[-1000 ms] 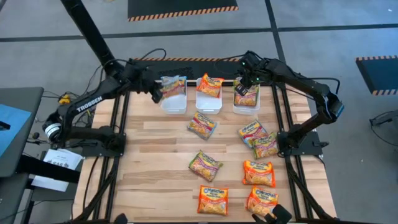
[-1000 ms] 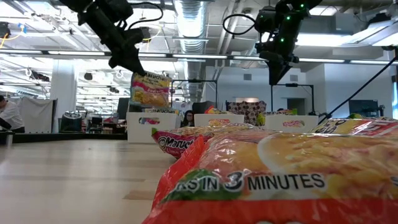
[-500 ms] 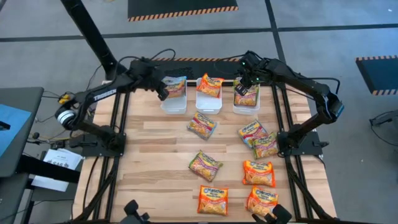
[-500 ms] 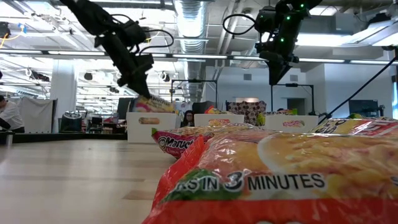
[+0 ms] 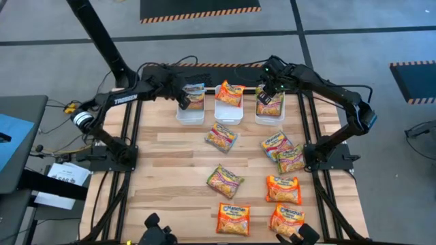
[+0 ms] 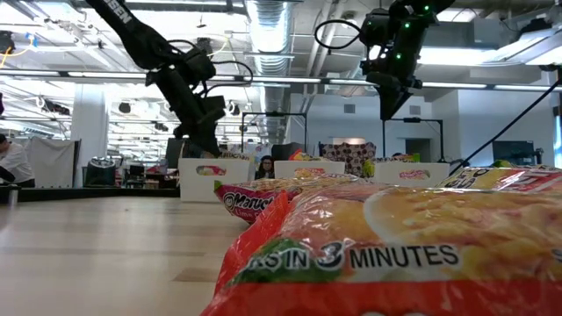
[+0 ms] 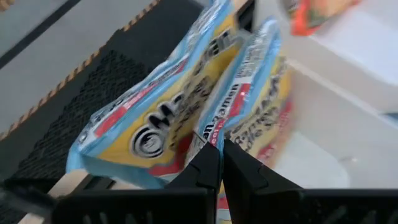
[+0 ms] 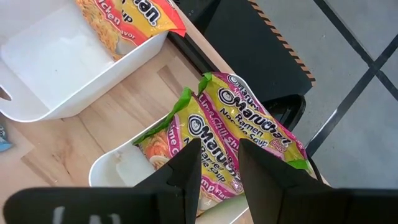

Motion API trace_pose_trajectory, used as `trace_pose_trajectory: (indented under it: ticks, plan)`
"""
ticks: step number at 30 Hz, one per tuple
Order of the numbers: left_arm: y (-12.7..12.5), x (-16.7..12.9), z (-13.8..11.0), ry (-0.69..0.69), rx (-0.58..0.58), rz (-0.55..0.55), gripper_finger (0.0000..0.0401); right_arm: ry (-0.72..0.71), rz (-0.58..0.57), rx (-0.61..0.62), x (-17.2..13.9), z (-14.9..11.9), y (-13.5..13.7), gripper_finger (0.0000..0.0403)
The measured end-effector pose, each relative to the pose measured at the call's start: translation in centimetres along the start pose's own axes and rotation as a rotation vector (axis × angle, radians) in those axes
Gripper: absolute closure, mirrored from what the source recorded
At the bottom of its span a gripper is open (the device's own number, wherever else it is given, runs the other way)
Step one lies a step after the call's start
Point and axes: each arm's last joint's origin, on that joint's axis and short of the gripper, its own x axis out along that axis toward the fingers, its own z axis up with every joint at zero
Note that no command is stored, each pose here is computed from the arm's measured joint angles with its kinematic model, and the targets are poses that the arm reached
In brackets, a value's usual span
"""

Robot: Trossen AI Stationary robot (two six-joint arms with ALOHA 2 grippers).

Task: Sort Maruchan noodles
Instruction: Put the blue noodle pack into the left white bin, then put the orange noodle pack into the middle white bin

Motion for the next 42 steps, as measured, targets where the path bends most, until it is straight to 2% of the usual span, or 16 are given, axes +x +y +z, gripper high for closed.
trace_pose_trajectory:
  ticks: [4, 8, 14, 17, 24, 28, 31, 37, 42]
  plan:
    - [0.2, 0.5, -0.3, 0.025, -0.007, 0.038, 0.0400, 0.000, 0.000, 0.000, 0.0, 0.0, 0.0, 0.0273]
    - [0.3, 0.5, -0.3, 0.021, -0.014, 0.020, 0.0387, 0.000, 0.000, 0.000, 0.0, 0.0, 0.0, 0.0273]
    - [0.4, 0.5, -0.3, 0.009, -0.054, -0.064, 0.0337, 0.000, 0.000, 0.000, 0.0, 0.0, 0.0, 0.0273]
    - [0.4, 0.4, -0.2, 0.017, -0.082, -0.068, 0.0306, 0.000, 0.000, -0.001, 0.0, 0.0, 0.0, 0.0273]
    - [1.1, -1.3, 2.9, 0.030, -0.065, 0.059, 0.0266, 0.000, 0.000, -0.001, 0.0, 0.0, 0.0, 0.0273]
    - [1.3, -2.8, 5.0, 0.029, -0.032, 0.055, 0.0264, -0.001, 0.009, 0.003, 0.0, 0.0, 0.2, 0.0273]
    - [1.4, -4.2, 6.6, 0.029, -0.060, 0.045, 0.0264, 0.008, 0.033, 0.021, -0.1, -0.1, 0.6, 0.0273]
    - [1.1, -7.1, 9.1, -0.019, -0.142, -0.125, 0.0264, 0.083, 0.094, -0.036, -0.5, -0.9, 2.1, 0.0273]
    - [0.5, -9.0, 9.5, -0.058, -0.216, -0.272, 0.0264, 0.189, 0.163, -0.053, -1.1, -2.0, 3.5, 0.0273]
